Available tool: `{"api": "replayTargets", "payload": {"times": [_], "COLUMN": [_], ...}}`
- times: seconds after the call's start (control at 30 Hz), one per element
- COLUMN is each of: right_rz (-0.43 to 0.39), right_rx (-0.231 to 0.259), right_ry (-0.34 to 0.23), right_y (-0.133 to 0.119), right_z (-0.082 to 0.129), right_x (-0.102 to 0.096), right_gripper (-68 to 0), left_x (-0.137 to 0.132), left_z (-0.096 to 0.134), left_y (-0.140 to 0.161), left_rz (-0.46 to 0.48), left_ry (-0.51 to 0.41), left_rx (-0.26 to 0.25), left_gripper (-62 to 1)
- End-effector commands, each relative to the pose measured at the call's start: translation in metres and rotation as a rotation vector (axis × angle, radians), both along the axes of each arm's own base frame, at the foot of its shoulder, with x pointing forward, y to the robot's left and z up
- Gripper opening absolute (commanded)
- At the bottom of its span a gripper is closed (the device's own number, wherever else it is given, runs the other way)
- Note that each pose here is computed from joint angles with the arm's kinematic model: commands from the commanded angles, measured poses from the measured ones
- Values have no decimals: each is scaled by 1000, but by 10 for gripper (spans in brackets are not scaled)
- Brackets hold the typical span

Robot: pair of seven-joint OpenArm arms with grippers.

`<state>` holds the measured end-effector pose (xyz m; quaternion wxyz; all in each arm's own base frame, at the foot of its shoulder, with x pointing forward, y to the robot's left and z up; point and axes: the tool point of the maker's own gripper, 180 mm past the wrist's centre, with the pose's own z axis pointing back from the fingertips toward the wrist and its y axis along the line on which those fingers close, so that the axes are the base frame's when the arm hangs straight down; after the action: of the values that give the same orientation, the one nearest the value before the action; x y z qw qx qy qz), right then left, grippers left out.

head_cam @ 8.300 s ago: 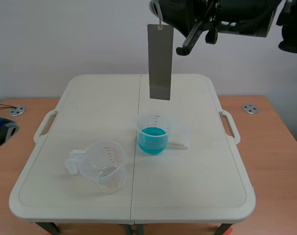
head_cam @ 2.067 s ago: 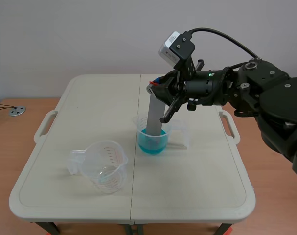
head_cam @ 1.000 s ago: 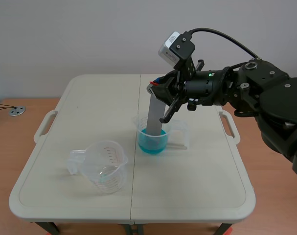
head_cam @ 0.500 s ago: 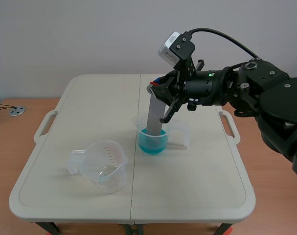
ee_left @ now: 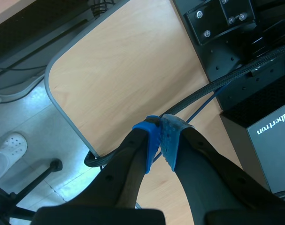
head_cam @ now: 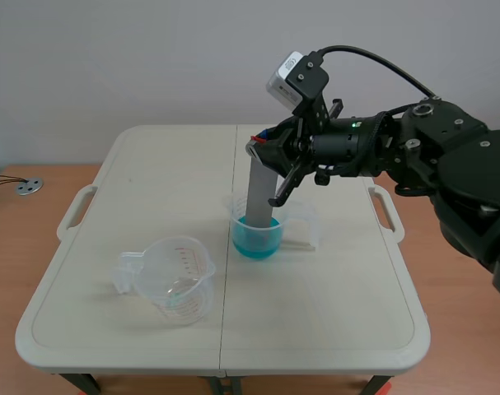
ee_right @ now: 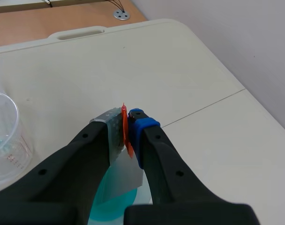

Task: Hold the metal plate by the orange handle, dip it into the blue solution, take it out and point at it, then put the plate back in the beaker on the left.
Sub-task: 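Hold the plate still in the solution, then raise the plate and point at it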

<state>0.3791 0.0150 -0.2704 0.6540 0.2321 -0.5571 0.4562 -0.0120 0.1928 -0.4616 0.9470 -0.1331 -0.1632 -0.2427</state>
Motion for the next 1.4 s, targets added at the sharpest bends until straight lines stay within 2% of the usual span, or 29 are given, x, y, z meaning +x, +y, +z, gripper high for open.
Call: {"api": "replayTargets", "payload": {"times": [0.0, 0.4, 0.53, 0.77, 1.0, 1.2, 1.37], "right_rz": [19, 51, 61, 73, 84, 94, 90], "right_rx": [22, 17, 15, 8, 10, 30, 47], "right_ry": [-63, -174, -207, -249, -271, -280, -290], "right_y": [2, 3, 4, 4, 7, 9, 9], "right_z": [25, 60, 72, 90, 108, 124, 136], "right_x": [5, 1, -1, -6, -12, -19, -22], "right_gripper": [-662, -662, -662, -662, -662, -662, -662], "left_x": [-1, 0, 12, 70, 144, 196, 230], "left_z": [2, 2, 3, 23, 78, 126, 151], "left_y": [-4, -4, 3, 41, 79, 83, 77], "left_rz": [1, 1, 20, 84, 156, 138, 133], "left_ry": [-1, -4, -31, -184, -420, -603, -717], "left_rx": [-14, -14, -2, 74, 133, 151, 135], "left_gripper": [-580, -580, -580, -580, -580, -580, -580]}}
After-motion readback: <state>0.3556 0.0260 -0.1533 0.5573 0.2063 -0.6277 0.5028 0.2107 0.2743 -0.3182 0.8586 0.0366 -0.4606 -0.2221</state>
